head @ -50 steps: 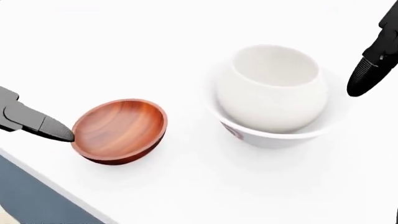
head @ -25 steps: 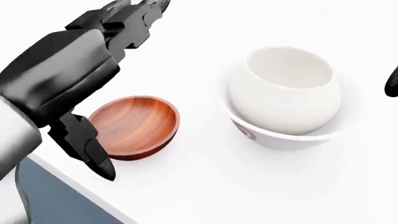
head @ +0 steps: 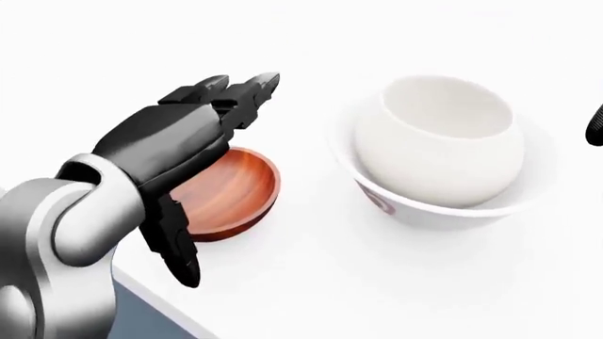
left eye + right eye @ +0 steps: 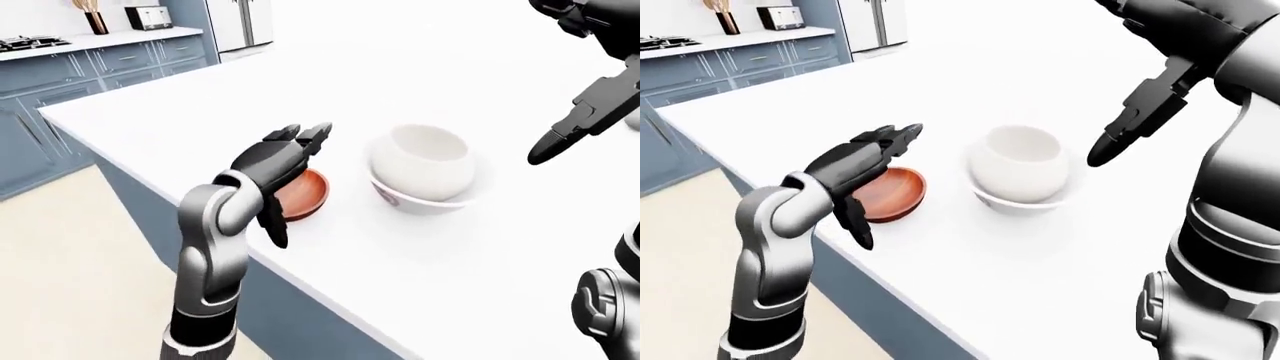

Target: Stack the bowls from largest to smallest.

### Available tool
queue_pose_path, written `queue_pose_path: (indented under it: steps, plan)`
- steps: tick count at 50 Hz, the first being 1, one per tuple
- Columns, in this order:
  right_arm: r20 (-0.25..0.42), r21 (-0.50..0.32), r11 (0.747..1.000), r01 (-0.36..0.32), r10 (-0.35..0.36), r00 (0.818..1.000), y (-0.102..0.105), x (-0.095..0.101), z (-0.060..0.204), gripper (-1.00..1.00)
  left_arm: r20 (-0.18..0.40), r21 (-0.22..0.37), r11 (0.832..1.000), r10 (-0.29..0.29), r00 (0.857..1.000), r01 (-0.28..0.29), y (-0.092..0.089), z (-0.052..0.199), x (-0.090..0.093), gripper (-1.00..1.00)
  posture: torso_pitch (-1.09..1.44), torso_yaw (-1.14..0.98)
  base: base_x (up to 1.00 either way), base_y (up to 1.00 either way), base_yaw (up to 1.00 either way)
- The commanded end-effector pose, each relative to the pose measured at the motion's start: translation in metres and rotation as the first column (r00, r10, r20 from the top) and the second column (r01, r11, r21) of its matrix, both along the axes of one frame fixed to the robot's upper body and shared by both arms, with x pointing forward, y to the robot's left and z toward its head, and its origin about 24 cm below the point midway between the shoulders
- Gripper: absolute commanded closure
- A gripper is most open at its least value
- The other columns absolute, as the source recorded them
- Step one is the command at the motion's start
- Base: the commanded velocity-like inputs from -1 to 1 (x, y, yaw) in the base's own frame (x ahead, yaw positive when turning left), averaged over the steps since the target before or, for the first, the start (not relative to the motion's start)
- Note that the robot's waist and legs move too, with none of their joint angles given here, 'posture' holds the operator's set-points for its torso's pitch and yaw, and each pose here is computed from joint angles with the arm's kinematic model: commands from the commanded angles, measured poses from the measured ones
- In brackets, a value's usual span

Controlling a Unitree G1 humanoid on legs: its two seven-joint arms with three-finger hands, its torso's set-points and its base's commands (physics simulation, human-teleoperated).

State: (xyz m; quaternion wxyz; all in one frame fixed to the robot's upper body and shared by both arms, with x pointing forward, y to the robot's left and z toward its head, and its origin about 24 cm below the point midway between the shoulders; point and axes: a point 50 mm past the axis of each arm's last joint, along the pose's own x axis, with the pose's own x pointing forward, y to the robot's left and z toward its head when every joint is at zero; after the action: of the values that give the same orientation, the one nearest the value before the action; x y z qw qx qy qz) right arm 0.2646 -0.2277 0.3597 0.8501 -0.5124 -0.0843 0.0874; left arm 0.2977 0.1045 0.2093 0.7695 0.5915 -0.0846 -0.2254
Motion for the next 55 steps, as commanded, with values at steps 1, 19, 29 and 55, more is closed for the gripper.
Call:
queue_pose_path:
  steps: [1, 19, 29, 55]
  plan:
    - [0.067, -0.001, 1.000, 0.019, -0.019, 0.998, -0.003, -0.007, 0.011, -1.00, 0.061, -0.009, 1.000, 0.009, 0.998, -0.009, 0.002, 0.013, 0.001, -1.00, -0.21, 0.29, 0.00, 0.00, 0.00]
    - [0.067, 0.003, 1.000, 0.019, -0.019, 0.998, -0.003, -0.005, 0.008, -1.00, -0.031, 0.029, 1.000, 0.007, 0.999, -0.006, -0.003, 0.014, 0.016, -1.00, -0.21, 0.29, 0.00, 0.00, 0.00]
    - [0.072, 0.005, 1.000, 0.021, -0.021, 0.997, -0.003, -0.004, 0.008, -1.00, -0.086, 0.053, 0.998, 0.034, 0.996, -0.030, 0.003, 0.004, 0.026, -1.00, -0.21, 0.29, 0.00, 0.00, 0.00]
    - [0.079, 0.012, 0.999, 0.030, -0.031, 0.996, -0.007, -0.004, 0.007, -1.00, -0.160, 0.094, 0.995, 0.056, 0.985, -0.042, 0.002, -0.020, 0.042, -0.59, -0.21, 0.29, 0.00, 0.00, 0.00]
